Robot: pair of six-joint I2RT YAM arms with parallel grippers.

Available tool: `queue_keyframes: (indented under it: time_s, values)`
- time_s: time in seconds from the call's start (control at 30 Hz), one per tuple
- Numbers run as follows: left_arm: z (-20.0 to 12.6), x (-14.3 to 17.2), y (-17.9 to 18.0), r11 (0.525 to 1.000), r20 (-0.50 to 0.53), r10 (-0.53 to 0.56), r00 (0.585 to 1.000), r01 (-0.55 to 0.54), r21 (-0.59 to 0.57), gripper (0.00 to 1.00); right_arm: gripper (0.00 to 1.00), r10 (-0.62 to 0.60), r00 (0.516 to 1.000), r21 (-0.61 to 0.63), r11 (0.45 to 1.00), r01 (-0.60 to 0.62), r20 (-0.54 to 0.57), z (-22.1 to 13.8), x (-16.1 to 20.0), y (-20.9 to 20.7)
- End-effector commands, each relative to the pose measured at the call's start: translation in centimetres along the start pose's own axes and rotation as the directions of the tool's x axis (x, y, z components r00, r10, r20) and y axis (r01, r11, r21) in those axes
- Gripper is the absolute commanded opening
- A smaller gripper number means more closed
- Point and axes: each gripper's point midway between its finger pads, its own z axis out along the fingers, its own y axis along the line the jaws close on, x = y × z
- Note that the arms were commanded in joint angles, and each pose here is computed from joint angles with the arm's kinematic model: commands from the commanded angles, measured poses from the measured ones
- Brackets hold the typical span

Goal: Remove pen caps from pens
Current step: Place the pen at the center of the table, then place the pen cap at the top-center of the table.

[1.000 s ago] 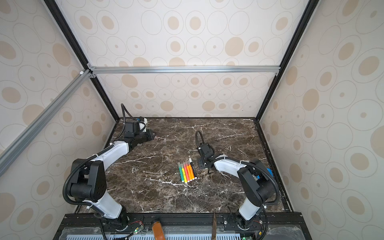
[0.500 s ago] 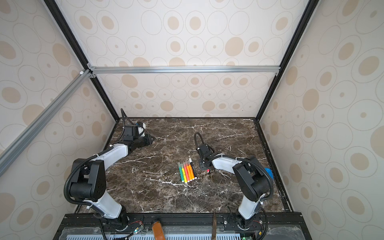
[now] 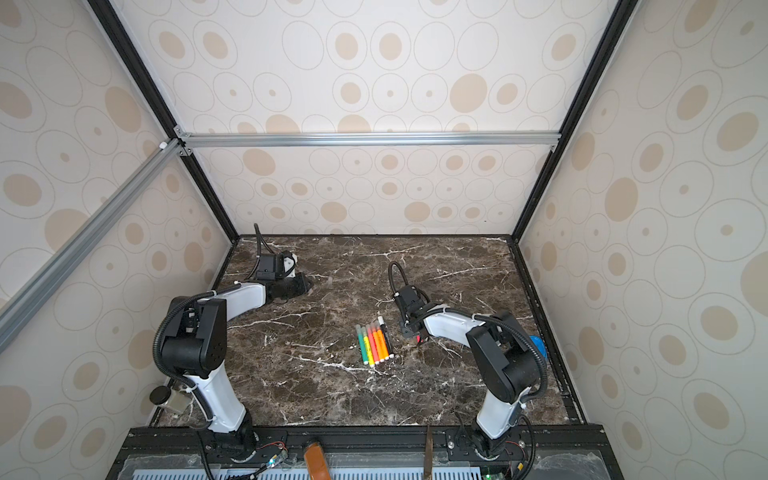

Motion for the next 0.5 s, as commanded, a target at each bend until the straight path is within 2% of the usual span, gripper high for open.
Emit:
queue_keyframes:
  time_s: [0.0, 0.23, 0.37, 0.47]
  values:
    - [0.9, -2.2, -0.3, 1.0, 0.04, 0.019, 0.999, -0.02, 0.023, 0.0, 0.23, -0.004, 1.0, 0.036, 0.999, 0.003, 0.023, -0.9, -1.1, -1.0]
    - [3.8, -2.2, -0.2, 0.998, 0.004, 0.002, 1.0, -0.002, 0.059, 0.0, 0.24, 0.022, 0.997, -0.023, 1.0, -0.02, 0.078, -2.8, -2.4, -0.6]
    - [4.3, -2.2, -0.1, 0.998, -0.003, 0.002, 1.0, -0.002, 0.066, 0.01, 0.3, 0.031, 0.992, -0.114, 0.993, -0.017, 0.125, -4.5, -3.2, 0.5]
    - [4.6, -2.2, -0.1, 0.998, -0.009, 0.003, 1.0, -0.002, 0.067, 0.04, 0.35, 0.022, 0.992, -0.194, 0.981, 0.002, 0.121, -5.3, -3.5, 1.8]
